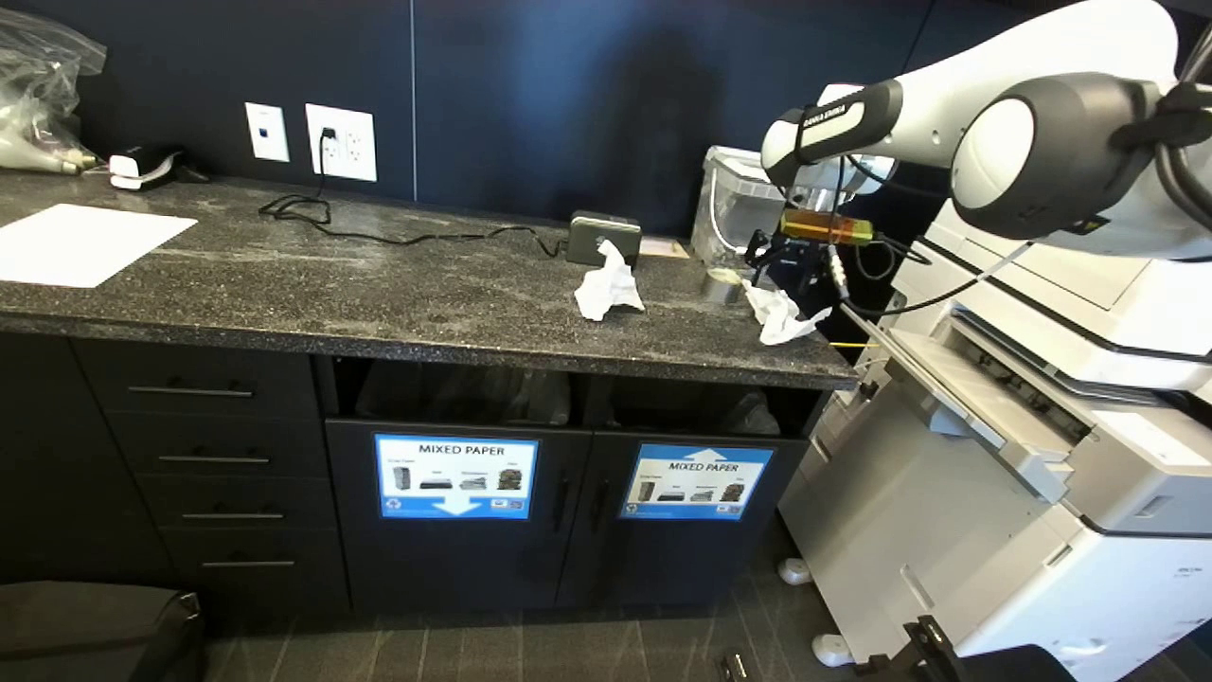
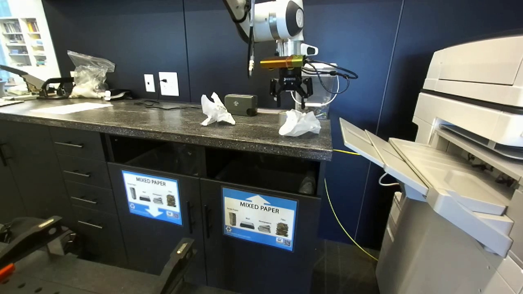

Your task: Put the tissues inside the rubbish bin.

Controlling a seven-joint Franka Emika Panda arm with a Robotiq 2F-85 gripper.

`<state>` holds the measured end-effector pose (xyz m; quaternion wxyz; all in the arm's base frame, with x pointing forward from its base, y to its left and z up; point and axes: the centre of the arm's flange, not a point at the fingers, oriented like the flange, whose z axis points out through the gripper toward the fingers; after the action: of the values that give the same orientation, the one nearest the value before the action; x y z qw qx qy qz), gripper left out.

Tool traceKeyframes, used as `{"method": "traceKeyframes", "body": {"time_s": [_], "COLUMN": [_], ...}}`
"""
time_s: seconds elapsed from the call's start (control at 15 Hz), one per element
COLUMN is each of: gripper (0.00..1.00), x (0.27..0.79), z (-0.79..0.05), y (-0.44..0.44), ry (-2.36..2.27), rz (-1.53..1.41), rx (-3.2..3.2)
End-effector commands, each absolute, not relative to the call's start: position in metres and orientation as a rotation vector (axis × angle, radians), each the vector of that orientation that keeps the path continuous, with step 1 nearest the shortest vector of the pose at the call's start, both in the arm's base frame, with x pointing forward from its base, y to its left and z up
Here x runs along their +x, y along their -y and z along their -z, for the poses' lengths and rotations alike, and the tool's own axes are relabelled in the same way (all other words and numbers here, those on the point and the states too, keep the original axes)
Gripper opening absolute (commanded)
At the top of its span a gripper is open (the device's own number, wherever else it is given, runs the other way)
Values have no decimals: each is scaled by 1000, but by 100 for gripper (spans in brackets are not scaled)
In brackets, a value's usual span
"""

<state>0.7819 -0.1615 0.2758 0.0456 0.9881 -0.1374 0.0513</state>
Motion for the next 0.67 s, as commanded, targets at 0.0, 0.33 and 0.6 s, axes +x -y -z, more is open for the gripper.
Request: {"method": "traceKeyframes", "body": {"time_s": [0.0,0.33,0.6], "gripper": [100,100,100], "x": [814,815,813], "z": [-273,-254,-236], "y": [160,171,183], "ry": [395,408,425], "rz": [-189,-207,-189], "rx": [3051,3009,3002]}}
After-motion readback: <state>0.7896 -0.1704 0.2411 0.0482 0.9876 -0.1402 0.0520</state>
